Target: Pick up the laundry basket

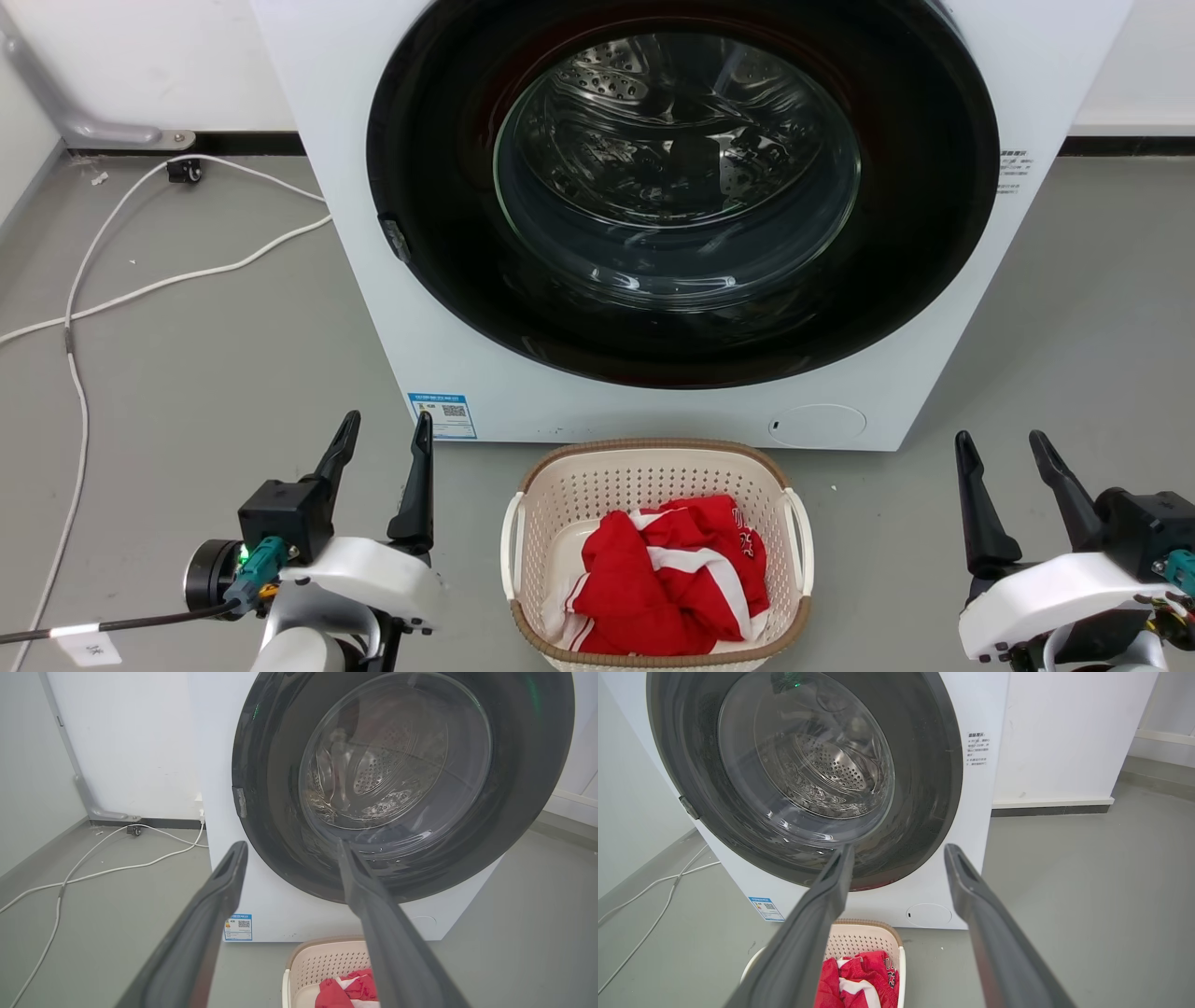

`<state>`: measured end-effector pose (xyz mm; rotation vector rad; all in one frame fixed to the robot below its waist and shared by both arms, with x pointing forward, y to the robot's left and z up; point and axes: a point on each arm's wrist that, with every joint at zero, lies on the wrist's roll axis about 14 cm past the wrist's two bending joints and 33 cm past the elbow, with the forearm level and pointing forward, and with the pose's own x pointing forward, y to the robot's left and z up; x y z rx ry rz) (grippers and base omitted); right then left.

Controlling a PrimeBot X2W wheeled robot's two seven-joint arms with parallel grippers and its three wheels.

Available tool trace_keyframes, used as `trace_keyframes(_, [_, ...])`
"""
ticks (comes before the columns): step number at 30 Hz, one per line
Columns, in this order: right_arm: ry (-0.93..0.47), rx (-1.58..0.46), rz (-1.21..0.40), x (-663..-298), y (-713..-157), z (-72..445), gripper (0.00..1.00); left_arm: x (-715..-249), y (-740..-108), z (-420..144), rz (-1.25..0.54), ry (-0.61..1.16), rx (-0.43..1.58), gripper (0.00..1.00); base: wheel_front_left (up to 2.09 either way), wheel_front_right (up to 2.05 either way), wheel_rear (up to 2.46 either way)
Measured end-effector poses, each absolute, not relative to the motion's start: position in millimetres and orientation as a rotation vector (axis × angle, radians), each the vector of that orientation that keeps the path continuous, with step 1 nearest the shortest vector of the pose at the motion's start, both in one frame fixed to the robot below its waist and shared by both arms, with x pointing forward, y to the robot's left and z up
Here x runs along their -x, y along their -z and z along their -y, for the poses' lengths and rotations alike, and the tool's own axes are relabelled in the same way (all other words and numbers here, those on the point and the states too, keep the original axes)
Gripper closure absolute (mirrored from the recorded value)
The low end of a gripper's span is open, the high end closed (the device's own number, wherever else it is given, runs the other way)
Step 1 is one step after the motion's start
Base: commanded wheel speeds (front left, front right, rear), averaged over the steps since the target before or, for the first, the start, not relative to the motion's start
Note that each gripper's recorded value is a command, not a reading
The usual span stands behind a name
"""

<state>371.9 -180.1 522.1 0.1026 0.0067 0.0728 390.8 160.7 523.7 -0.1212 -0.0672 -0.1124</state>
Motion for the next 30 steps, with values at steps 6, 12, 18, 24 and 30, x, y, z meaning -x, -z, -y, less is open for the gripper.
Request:
trace_keyframes(6, [-0.073,-0.058,0.0,-370.6,-523.7,180.2,0.0,-389.3,-525.1,-160.5,0.081,0.112,0.09,0.0,0.0,0.0,0.0])
trace_keyframes(12, [-0.078,-0.011,-0.004,-369.0,-522.0,178.6,0.0,-389.0,-527.2,-159.6,0.097,0.113,0.051,0.0,0.0,0.0,0.0])
trace_keyframes(18, [-0.078,0.031,0.002,-369.3,-523.4,178.8,0.0,-388.5,-528.7,-157.6,0.11,0.12,0.019,0.0,0.0,0.0,0.0])
trace_keyframes(24, [-0.078,0.057,0.012,-369.4,-524.3,179.1,0.0,-388.0,-530.4,-156.6,0.124,0.122,-0.007,0.0,0.0,0.0,0.0])
trace_keyframes(30, [-0.077,0.084,0.011,-370.0,-522.1,179.7,0.0,-388.1,-529.9,-156.4,0.131,0.122,-0.032,0.0,0.0,0.0,0.0])
